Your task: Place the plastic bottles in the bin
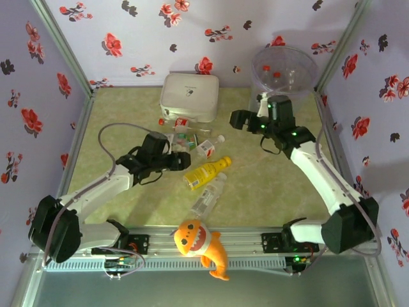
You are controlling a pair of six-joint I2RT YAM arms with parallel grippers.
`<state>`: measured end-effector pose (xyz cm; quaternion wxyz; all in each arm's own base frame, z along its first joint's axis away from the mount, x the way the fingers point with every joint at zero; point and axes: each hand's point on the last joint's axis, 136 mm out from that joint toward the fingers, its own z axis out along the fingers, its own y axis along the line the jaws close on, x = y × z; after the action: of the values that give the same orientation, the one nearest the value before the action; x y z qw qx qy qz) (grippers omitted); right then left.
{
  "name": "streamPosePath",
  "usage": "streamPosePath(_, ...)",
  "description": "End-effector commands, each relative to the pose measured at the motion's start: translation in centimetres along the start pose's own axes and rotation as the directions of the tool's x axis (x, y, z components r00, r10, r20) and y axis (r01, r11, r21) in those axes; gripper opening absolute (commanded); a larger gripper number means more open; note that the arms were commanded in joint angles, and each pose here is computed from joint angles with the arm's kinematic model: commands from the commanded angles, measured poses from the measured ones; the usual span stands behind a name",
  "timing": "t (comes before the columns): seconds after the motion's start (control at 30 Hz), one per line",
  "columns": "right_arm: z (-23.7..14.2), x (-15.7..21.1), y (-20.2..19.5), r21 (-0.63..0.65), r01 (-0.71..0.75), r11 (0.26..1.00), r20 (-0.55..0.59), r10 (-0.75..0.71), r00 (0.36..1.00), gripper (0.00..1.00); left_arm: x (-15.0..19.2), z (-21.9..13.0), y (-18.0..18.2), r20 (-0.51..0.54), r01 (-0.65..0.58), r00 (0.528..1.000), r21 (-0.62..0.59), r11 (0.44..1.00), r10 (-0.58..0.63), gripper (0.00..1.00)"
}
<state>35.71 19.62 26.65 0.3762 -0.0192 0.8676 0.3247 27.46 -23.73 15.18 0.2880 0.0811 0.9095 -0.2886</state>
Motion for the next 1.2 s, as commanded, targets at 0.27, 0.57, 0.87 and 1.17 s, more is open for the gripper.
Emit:
streamPosePath(0.27, 5.0, 3.4, 6.8, -0.306, -0.055, 0.95, -0.231, -0.018, 0.973, 0.91, -3.5, 1.6, -4.4, 0.131, -0.357, 0.934, 0.272, 0.893, 0.333, 0.15)
streamPosePath(0.57, 8.8, 5.4, 8.3, -0.365, -0.083, 0.927, -0.298, -0.032, 0.954, 0.85, -3.8, 2.3, -5.8, 0.12, -0.375, 0.927, 0.344, 0.861, 0.356, 0.01)
streamPosePath(0.87, 10.6, 5.6, 8.1, -0.373, -0.101, 0.922, -0.304, -0.018, 0.953, 0.69, -4.0, 2.5, -6.5, 0.126, -0.376, 0.926, 0.372, 0.849, 0.355, 0.0)
streamPosePath(1.17, 10.3, 5.5, 8.0, -0.359, -0.085, 0.929, -0.292, -0.026, 0.956, 0.43, -4.0, 2.7, -6.5, 0.121, -0.375, 0.926, 0.371, 0.85, 0.356, 0.0)
